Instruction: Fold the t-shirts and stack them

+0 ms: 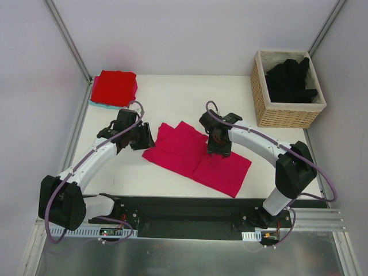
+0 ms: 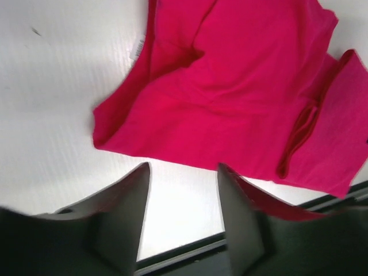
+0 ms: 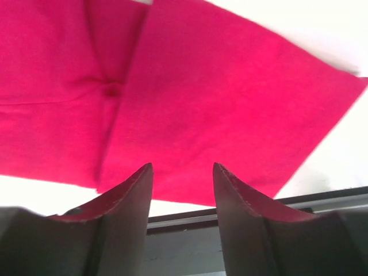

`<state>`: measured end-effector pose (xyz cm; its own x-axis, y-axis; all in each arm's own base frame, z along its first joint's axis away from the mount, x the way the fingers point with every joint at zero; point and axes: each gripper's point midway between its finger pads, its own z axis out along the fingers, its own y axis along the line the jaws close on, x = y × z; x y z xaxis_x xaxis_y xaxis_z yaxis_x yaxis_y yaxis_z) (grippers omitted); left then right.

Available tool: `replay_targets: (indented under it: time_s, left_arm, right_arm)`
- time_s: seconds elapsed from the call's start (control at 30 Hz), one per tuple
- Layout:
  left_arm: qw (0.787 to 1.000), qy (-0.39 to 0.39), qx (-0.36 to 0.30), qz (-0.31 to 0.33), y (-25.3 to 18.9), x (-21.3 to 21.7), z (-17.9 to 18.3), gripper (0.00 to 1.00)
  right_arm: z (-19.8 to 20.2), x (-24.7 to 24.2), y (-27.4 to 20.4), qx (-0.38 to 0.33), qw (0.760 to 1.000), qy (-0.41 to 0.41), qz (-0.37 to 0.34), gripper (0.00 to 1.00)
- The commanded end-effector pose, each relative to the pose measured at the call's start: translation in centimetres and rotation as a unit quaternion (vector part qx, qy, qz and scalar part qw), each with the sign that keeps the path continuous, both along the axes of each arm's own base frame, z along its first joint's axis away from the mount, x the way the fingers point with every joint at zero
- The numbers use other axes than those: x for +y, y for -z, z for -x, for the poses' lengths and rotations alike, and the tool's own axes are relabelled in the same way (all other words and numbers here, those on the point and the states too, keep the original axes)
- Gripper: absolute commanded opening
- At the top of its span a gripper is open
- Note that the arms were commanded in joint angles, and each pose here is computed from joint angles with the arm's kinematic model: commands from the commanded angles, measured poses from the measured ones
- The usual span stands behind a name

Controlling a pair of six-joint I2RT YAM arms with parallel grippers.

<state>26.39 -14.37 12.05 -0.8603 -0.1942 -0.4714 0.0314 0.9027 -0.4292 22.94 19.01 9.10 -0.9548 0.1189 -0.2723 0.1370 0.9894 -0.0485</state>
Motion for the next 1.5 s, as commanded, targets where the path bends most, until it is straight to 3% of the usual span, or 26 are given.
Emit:
replay_targets:
  time_s: [0.0, 0.03, 0.1, 0.13, 0.17, 0.6, 0.83, 1.47]
  left_arm:
    - [0.998, 0.042, -0.012, 0.033, -1.0, -1.8, -0.9, 0.23]
    - [0.998, 0.048, -0.011, 0.037, -0.7, -2.1, -1.0, 0.00]
    - [0.997, 0.065, -0.008, 0.044, -0.4, -2.6, -0.9, 0.00]
    - [0.997, 0.070, -0.003, 0.044, 0.1, -2.7, -0.9, 0.00]
    - [0.996, 0.073, 0.000, 0.043, 0.2, -2.8, -1.0, 0.00]
    - [0.990, 0.131, 0.051, 0.029, 4.0, -4.9, -1.6, 0.00]
    - [0.987, 0.147, 0.048, 0.036, 3.5, -6.9, -3.6, 0.00]
    - [0.981, 0.160, 0.108, 0.025, 8.7, -7.8, -3.3, 0.00]
  right_arm:
    - [0.4, 0.7, -1.2, 0.019, 1.000, 0.006, -0.010, 0.44]
    - [0.3, 0.6, -1.4, 0.015, 1.000, 0.010, -0.008, 0.32]
    - [0.5, 0.3, -1.3, 0.020, 1.000, 0.012, 0.001, 0.21]
    - [0.8, 0.1, -1.0, 0.025, 1.000, 0.015, 0.005, 0.05]
    - [1.0, -0.1, -0.8, 0.028, 0.999, 0.018, 0.007, 0.01]
    - [4.1, -3.5, 2.7, 0.102, 0.990, 0.078, 0.063, 0.01]
    - [3.9, -5.5, 4.4, 0.120, 0.982, 0.104, 0.102, 0.01]
    - [1.9, -5.2, 6.4, 0.154, 0.975, 0.093, 0.127, 0.01]
